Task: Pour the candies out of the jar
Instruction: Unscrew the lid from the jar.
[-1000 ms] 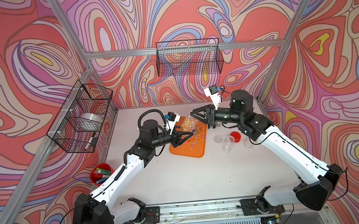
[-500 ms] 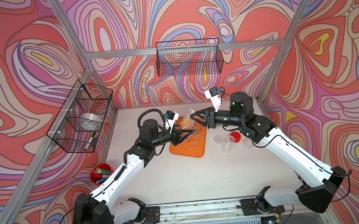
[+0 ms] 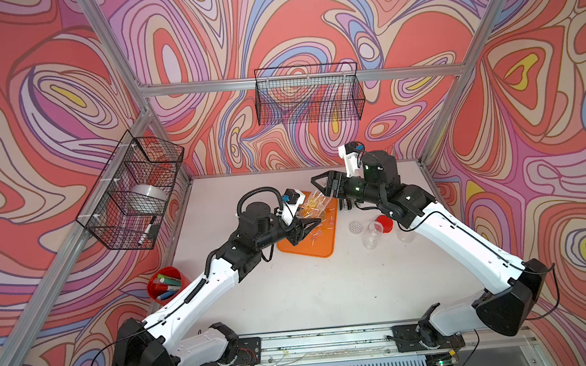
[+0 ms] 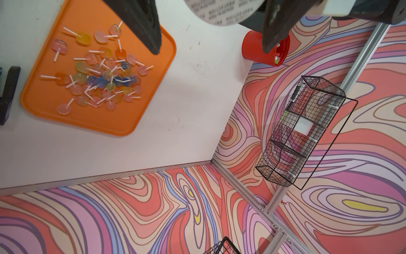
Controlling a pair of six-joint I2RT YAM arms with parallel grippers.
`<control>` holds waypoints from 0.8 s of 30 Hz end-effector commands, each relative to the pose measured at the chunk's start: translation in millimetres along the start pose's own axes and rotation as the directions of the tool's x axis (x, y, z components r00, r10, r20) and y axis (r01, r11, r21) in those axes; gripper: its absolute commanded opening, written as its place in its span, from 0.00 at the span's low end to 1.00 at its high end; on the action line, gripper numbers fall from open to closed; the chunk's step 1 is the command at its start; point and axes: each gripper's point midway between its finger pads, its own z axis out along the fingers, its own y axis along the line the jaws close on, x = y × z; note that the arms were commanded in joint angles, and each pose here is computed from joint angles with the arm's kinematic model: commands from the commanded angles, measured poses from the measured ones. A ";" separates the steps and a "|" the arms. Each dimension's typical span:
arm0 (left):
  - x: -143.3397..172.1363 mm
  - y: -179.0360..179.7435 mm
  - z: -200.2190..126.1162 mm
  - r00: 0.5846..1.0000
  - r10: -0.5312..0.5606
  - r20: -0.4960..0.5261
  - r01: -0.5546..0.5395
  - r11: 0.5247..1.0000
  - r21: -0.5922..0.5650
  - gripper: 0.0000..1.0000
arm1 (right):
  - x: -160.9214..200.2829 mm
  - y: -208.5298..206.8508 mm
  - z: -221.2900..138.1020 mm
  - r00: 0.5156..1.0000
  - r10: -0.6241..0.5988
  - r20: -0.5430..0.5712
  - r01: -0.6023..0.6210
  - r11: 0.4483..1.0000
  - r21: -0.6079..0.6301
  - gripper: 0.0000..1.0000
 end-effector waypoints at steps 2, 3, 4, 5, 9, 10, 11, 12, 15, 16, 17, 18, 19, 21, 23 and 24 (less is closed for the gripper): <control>-26.5 0.4 -7.8 0.994 0.059 0.092 -0.056 0.998 -0.034 0.00 | -4.4 -5.7 -3.8 0.998 0.044 0.039 -0.045 0.999 0.021 0.62; -25.8 1.6 -6.9 0.994 0.056 0.090 -0.053 0.998 -0.038 0.00 | -3.7 -5.3 -4.4 0.998 0.048 0.038 -0.049 0.999 0.019 0.60; -26.3 2.2 -6.5 0.994 0.053 0.090 -0.050 0.998 -0.040 0.00 | -3.1 -5.8 -4.3 0.998 0.053 0.037 -0.053 0.998 0.019 0.60; -25.3 3.5 -5.1 0.995 0.046 0.085 -0.043 0.998 -0.044 0.00 | -2.1 -4.7 -4.4 0.998 0.056 0.032 -0.057 0.998 0.014 0.61; -24.3 7.8 0.1 0.998 0.030 0.060 -0.027 0.998 -0.057 0.00 | 2.5 -5.0 -0.9 0.998 0.067 0.014 -0.067 0.998 0.008 0.67; -23.4 8.8 1.2 0.998 0.027 0.054 -0.024 0.998 -0.060 0.00 | 2.4 -5.2 -1.0 0.998 0.068 0.013 -0.068 0.998 0.008 0.66; -23.6 9.4 1.9 0.998 0.025 0.051 -0.022 0.998 -0.062 0.00 | 3.4 -5.8 -0.1 0.998 0.068 0.011 -0.068 0.998 0.009 0.64; -23.8 9.6 2.1 0.998 0.024 0.051 -0.020 0.998 -0.063 0.00 | 3.3 -5.8 -0.1 0.998 0.067 0.011 -0.067 0.998 0.011 0.59; -25.5 7.0 2.3 0.998 0.022 0.058 -0.019 0.999 -0.047 0.00 | 1.8 -4.9 -1.0 0.999 0.042 0.015 -0.042 0.999 0.010 0.45; -26.2 5.0 2.6 0.998 0.025 0.059 -0.023 0.999 -0.037 0.00 | 1.9 -2.2 -1.5 1.000 0.022 0.012 -0.022 1.000 -0.003 0.43; -27.2 2.2 2.1 0.998 0.029 0.060 -0.028 0.999 -0.015 0.00 | 2.7 3.6 -2.2 1.000 -0.005 0.005 0.005 0.999 -0.034 0.42; -28.3 -1.6 1.7 0.998 0.029 0.059 -0.030 0.999 0.018 0.00 | 2.7 12.4 -4.8 0.999 -0.040 0.002 0.040 0.996 -0.077 0.41; -29.5 -4.1 0.3 0.998 0.018 0.059 -0.021 0.998 0.050 0.00 | 2.9 18.5 -6.6 0.997 -0.077 0.002 0.077 0.991 -0.107 0.40; -35.6 -11.4 -4.8 0.997 -0.029 0.077 0.016 0.987 0.162 0.00 | 6.2 34.7 -12.5 0.985 -0.170 -0.010 0.165 0.967 -0.193 0.38; -43.6 -17.7 -11.6 0.992 -0.078 0.102 0.049 0.964 0.262 0.00 | 16.1 54.8 -20.6 0.967 -0.255 -0.027 0.234 0.920 -0.314 0.37; -48.0 -18.9 -15.2 0.989 -0.097 0.115 0.059 0.953 0.297 0.00 | 19.9 63.5 -25.7 0.960 -0.279 -0.031 0.249 0.897 -0.366 0.37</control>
